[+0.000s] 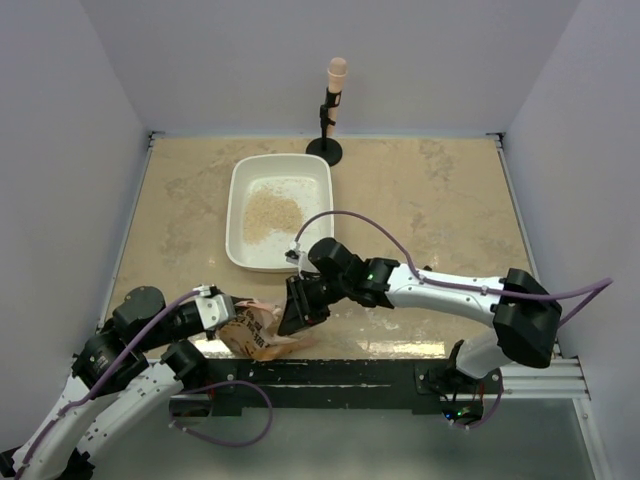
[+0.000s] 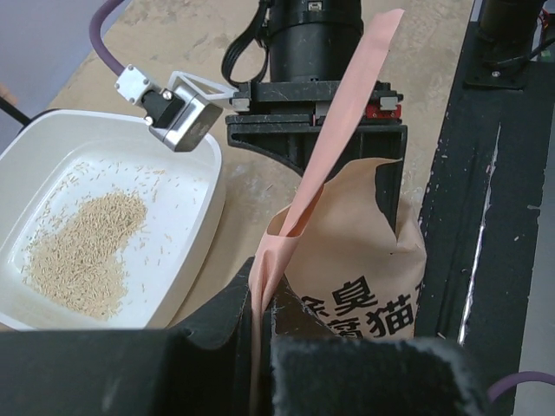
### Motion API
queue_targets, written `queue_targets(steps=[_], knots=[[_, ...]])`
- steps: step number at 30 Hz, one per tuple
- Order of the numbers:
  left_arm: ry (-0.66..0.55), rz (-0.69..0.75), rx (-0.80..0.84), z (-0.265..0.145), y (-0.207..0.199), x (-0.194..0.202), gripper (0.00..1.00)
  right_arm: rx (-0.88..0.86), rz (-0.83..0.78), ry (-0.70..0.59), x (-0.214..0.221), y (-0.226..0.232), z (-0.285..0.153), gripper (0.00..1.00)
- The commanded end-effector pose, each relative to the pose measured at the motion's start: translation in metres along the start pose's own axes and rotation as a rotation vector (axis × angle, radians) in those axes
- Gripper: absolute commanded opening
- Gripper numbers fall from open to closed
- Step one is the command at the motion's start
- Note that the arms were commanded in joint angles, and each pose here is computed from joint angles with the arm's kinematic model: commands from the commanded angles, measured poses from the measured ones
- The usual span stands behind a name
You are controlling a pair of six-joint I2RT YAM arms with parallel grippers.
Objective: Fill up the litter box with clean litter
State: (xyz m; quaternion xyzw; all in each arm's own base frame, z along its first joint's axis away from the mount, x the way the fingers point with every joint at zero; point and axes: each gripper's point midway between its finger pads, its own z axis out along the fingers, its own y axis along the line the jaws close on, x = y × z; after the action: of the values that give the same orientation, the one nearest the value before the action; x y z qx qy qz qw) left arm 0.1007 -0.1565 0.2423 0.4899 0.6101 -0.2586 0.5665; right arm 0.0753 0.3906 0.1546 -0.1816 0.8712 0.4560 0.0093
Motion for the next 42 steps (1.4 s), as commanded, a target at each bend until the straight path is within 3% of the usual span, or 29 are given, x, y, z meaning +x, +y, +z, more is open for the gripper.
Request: queue_targets(steps=[1, 5, 9, 26, 33, 42], knots=[[-0.251, 0.07, -0.006, -0.003, 0.006, -0.064, 0.0, -0.091, 0.034, -0.101, -0.011, -0.001, 0.04, 0.0], [-0.244, 0.061, -0.001, -0.002, 0.006, -0.064, 0.0, -0.16, 0.015, -0.105, -0.002, -0.001, 0.037, 0.0], [-0.232, 0.057, -0.005, -0.003, 0.006, -0.064, 0.0, -0.236, -0.054, -0.129, 0.004, 0.018, 0.011, 0.0], [-0.287, 0.073, -0.106, -0.025, 0.014, -0.069, 0.0, -0.429, -0.074, -0.288, 0.029, 0.044, -0.07, 0.0], [-0.318, 0.089, -0.118, -0.033, 0.014, -0.077, 0.0, -0.58, 0.008, -0.3, 0.043, 0.031, -0.073, 0.0], [-0.327, 0.084, -0.139, -0.041, 0.016, -0.084, 0.0, -0.723, 0.068, -0.423, 0.033, 0.033, -0.099, 0.0]])
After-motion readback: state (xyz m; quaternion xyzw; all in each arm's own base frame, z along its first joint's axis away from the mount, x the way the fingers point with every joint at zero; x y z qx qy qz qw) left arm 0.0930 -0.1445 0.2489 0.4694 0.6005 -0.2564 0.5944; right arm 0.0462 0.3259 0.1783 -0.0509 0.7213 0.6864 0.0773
